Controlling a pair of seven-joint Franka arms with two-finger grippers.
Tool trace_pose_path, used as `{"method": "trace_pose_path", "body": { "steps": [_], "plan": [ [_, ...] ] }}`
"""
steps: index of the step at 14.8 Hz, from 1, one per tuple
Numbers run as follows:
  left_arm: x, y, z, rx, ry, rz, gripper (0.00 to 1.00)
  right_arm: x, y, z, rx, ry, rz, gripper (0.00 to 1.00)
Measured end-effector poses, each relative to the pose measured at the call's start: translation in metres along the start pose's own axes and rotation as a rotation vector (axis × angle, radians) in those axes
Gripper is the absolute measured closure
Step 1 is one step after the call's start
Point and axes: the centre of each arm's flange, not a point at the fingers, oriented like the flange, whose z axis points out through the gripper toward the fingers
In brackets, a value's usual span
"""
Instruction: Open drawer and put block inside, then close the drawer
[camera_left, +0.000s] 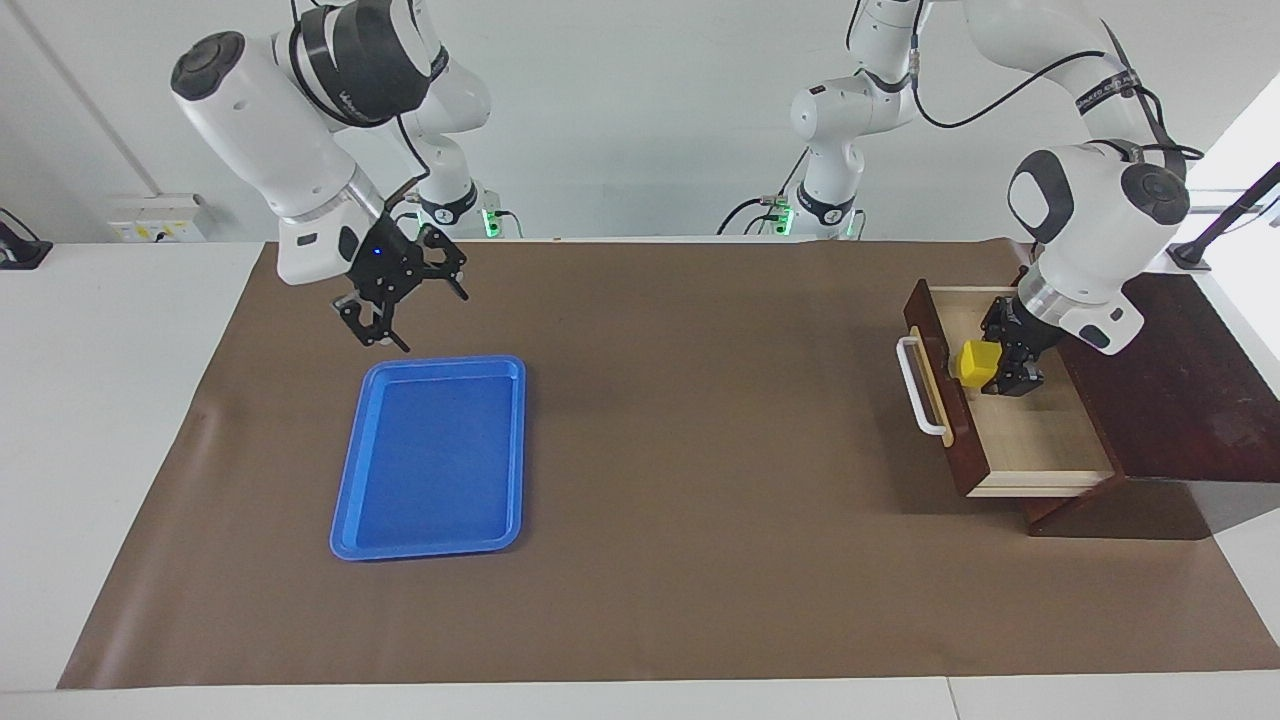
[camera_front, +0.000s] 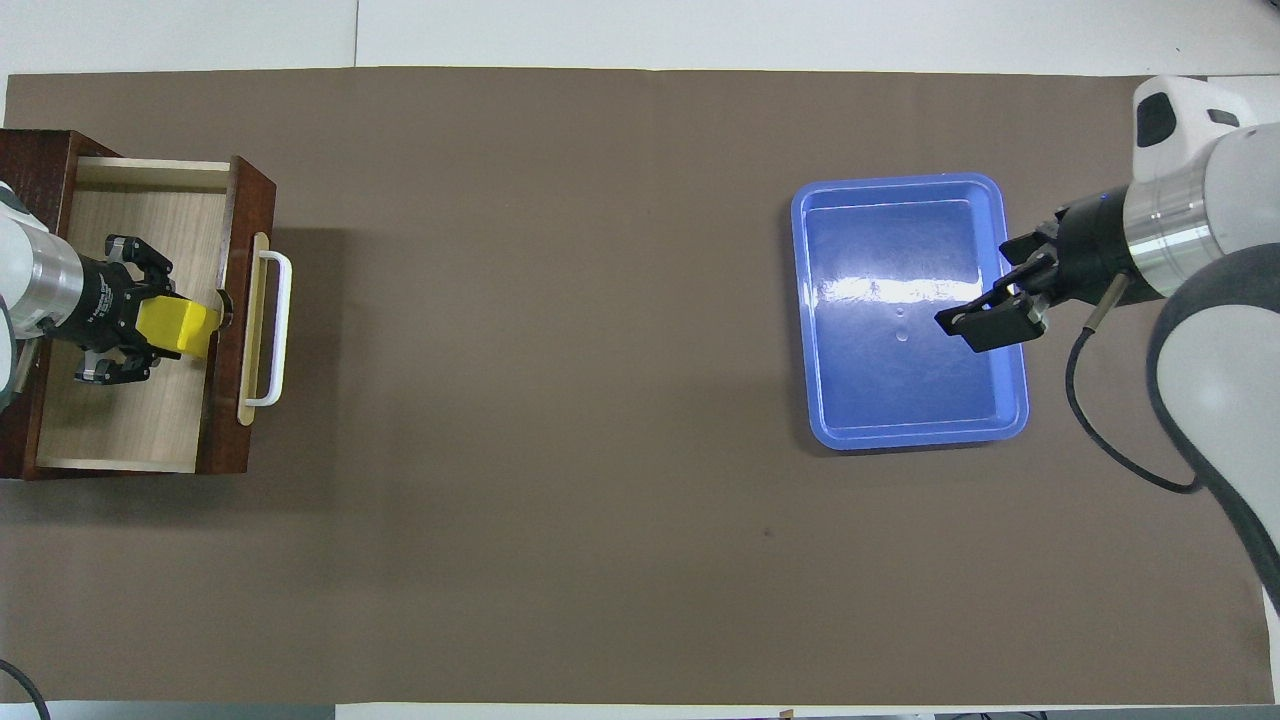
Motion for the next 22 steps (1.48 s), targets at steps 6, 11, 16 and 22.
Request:
{"method": "trace_pose_path", "body": {
  "steps": [6, 11, 16, 22],
  "plan": [
    [0.011, -0.017, 0.004, -0.013, 0.009, 0.017, 0.26, -0.05, 0.01, -0.059, -0.077, -0.163, 0.253, 0.0],
    [-0.033, 0.014, -0.053, -0.048, 0.013, 0.083, 0.0, -0.074, -0.011, -0.099, -0.117, -0.218, 0.493, 0.0],
    [-0.127, 0.031, -0.031, -0.023, 0.008, 0.081, 0.0, -0.088, -0.024, -0.118, -0.208, -0.236, 0.572, 0.0],
    [-0.074, 0.024, -0.009, -0.01, 0.047, 0.074, 0.0, -0.086, -0.009, -0.105, -0.245, -0.231, 0.569, 0.0]
  ]
}}
